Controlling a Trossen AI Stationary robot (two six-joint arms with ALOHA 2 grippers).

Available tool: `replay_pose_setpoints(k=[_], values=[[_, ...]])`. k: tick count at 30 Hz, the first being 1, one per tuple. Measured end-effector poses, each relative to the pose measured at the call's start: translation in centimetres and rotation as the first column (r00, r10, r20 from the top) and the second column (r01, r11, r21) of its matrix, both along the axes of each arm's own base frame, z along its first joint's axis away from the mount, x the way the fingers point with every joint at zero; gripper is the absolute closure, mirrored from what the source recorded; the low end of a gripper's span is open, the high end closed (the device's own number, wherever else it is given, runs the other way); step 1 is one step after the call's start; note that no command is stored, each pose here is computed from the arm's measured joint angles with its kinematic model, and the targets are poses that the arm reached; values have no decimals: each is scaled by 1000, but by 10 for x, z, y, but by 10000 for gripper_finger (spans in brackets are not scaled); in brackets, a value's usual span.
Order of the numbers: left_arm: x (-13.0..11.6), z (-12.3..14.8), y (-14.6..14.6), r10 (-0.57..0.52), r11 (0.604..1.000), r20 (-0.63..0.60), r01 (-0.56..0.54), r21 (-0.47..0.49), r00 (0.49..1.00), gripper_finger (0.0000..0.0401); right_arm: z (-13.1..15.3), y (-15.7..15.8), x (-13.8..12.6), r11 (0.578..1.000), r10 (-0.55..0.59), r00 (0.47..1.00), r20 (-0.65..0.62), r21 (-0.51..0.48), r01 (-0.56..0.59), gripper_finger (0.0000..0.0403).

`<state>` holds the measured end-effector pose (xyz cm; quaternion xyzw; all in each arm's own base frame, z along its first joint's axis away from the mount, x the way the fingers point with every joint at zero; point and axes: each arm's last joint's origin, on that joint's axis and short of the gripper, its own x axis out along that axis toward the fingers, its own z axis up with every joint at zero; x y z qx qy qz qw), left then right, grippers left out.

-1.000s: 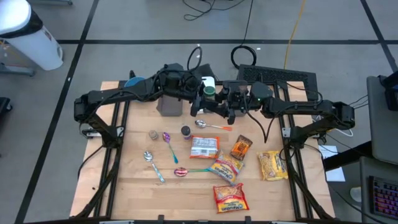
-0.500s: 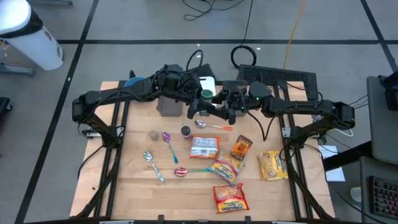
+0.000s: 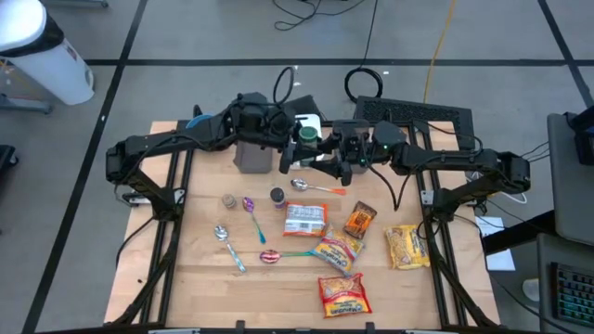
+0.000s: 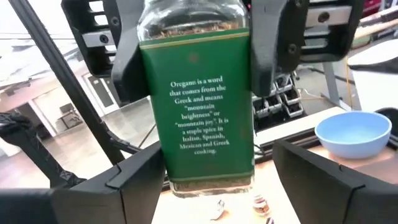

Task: Pick & Place Food Item
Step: Put the green seasoning bottle into the white bin

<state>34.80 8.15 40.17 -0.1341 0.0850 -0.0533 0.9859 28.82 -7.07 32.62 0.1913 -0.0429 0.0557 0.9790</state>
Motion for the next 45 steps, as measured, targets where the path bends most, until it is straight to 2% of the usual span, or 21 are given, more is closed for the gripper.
replay_pose_setpoints(k=[8, 15, 24, 31, 36, 45], values=[[0, 1, -1, -3, 1000, 7, 3, -1, 1000, 195, 4, 0, -1, 1000, 1, 999, 46, -11, -1, 134], [1, 1, -1, 1, 1000, 12, -1, -7, 1000, 195, 5, 1, -1, 1000, 6, 999, 49, -22, -5, 212], [1, 1, -1, 4, 1000, 11, -3, -21, 1000, 194, 5, 1, -1, 1000, 5, 999, 48, -22, -4, 212], [0, -1, 0, 9, 998, -15, -10, -56, 1000, 126, 3, 0, 0, 1000, -2, 999, 43, -23, 3, 212], [0, -2, 0, 4, 998, -24, -6, -70, 1000, 101, 4, -1, -1, 1000, -4, 999, 47, -25, 5, 212], [-2, -5, 2, 7, 996, -73, -13, -83, 997, 116, 12, -6, -10, 999, -26, 997, 73, -36, 29, 212]])
